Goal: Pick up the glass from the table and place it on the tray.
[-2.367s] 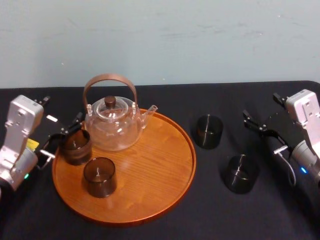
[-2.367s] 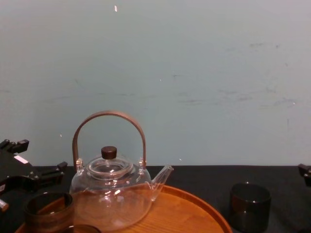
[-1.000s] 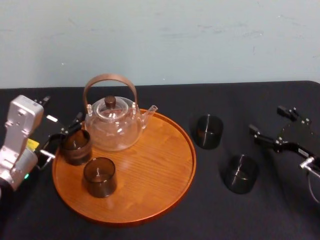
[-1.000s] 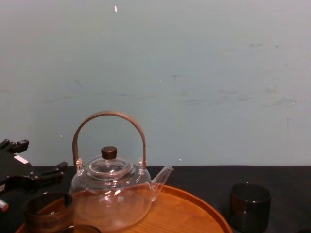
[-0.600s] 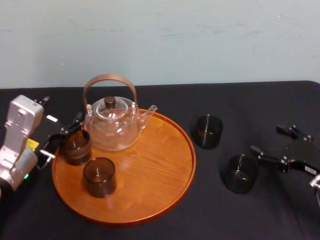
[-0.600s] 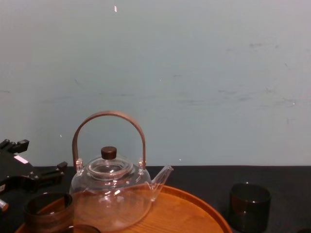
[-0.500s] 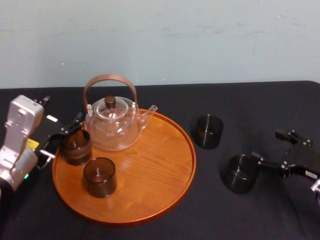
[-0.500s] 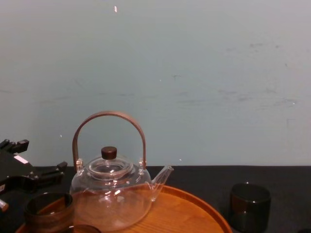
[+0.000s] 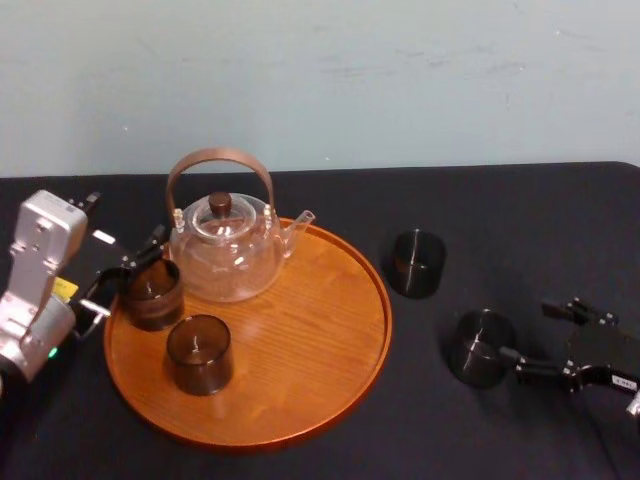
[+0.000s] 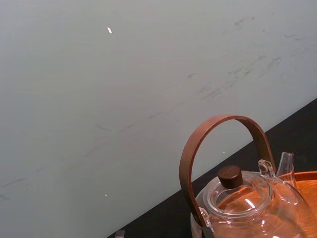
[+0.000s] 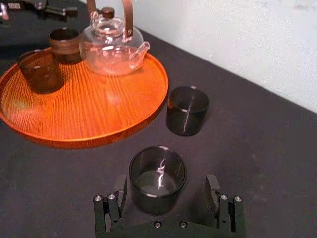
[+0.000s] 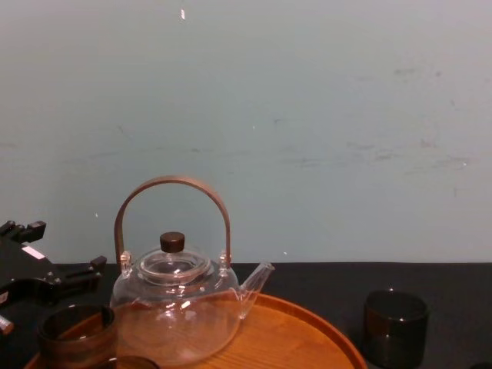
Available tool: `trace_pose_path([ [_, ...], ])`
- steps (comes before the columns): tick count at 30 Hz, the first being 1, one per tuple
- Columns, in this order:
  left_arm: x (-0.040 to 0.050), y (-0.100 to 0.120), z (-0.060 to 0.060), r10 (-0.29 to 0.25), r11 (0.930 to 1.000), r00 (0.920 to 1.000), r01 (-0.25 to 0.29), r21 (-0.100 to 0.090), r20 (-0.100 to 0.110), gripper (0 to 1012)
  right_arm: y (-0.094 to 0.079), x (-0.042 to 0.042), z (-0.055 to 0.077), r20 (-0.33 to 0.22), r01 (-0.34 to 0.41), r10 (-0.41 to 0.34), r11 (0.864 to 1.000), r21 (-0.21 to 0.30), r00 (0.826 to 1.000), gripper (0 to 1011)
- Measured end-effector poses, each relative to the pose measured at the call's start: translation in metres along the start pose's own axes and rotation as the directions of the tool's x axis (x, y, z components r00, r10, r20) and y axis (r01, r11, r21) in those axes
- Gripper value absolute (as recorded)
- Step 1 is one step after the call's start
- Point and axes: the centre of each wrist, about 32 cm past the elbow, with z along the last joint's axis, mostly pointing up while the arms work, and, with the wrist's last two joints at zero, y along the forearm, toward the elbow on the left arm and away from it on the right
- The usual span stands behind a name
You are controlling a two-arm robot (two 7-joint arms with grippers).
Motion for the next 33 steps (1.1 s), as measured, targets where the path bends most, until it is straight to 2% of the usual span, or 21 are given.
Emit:
trace_pose_path([
  [18,0.0000,0.000,0.000,0.000,1.0000,1.0000,0.000,0.000,0.000,1001,0.014,0.0024,-0.007,-0.060,-0.017,0.013,0.998,-0.055,0.998,1002],
  [33,0.0000,0.000,0.000,0.000,1.0000,1.0000,0.000,0.000,0.000,1001,0.031,0.0045,-0.007,-0.068,-0.051,0.046,0.996,-0.073,0.997,1002],
])
